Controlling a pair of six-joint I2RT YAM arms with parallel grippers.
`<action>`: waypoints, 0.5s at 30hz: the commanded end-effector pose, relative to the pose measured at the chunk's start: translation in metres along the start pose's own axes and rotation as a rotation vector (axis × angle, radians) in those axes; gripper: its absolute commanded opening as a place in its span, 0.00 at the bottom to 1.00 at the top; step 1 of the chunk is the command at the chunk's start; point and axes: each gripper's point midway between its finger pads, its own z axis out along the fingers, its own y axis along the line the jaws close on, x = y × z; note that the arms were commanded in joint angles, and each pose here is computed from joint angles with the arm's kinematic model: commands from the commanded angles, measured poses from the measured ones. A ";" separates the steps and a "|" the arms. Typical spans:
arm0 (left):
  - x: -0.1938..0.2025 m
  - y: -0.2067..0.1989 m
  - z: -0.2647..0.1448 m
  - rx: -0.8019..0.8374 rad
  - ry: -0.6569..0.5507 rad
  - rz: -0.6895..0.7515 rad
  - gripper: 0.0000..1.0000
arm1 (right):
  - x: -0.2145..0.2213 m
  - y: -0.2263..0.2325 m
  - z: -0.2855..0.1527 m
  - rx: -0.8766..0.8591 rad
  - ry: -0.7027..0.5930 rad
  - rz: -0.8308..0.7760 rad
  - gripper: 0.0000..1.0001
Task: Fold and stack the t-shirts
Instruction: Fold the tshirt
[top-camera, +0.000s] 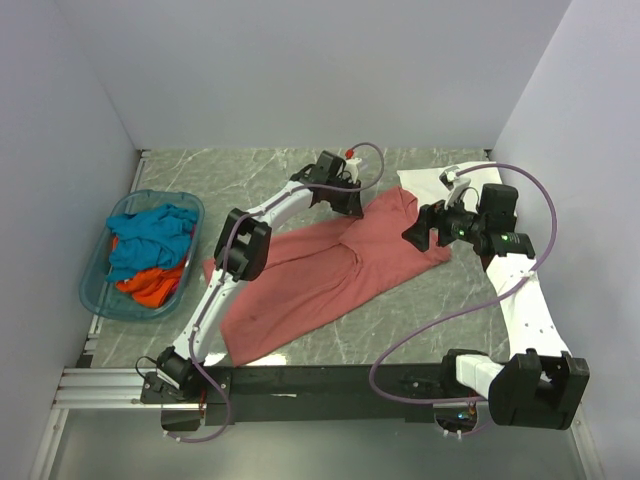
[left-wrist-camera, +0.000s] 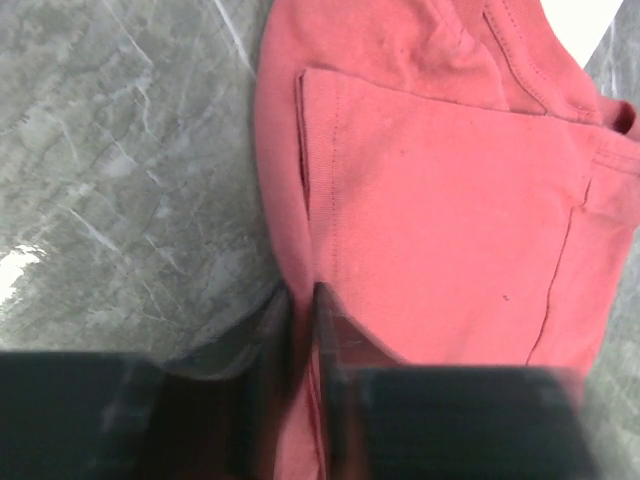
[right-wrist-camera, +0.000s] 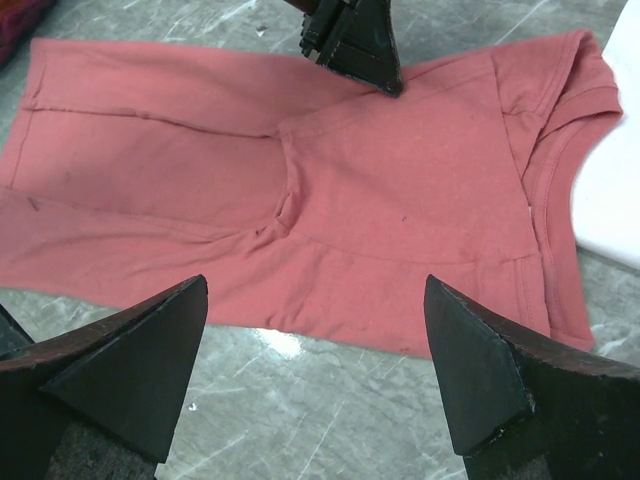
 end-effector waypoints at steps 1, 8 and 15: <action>-0.005 -0.001 0.000 -0.005 -0.010 -0.004 0.12 | -0.005 -0.002 -0.001 -0.002 -0.011 0.002 0.94; -0.033 0.023 -0.024 -0.044 -0.102 -0.067 0.00 | -0.004 -0.004 0.000 0.000 -0.006 0.007 0.94; -0.050 0.081 -0.066 -0.123 -0.193 -0.194 0.00 | -0.002 -0.006 0.001 0.003 0.002 0.014 0.94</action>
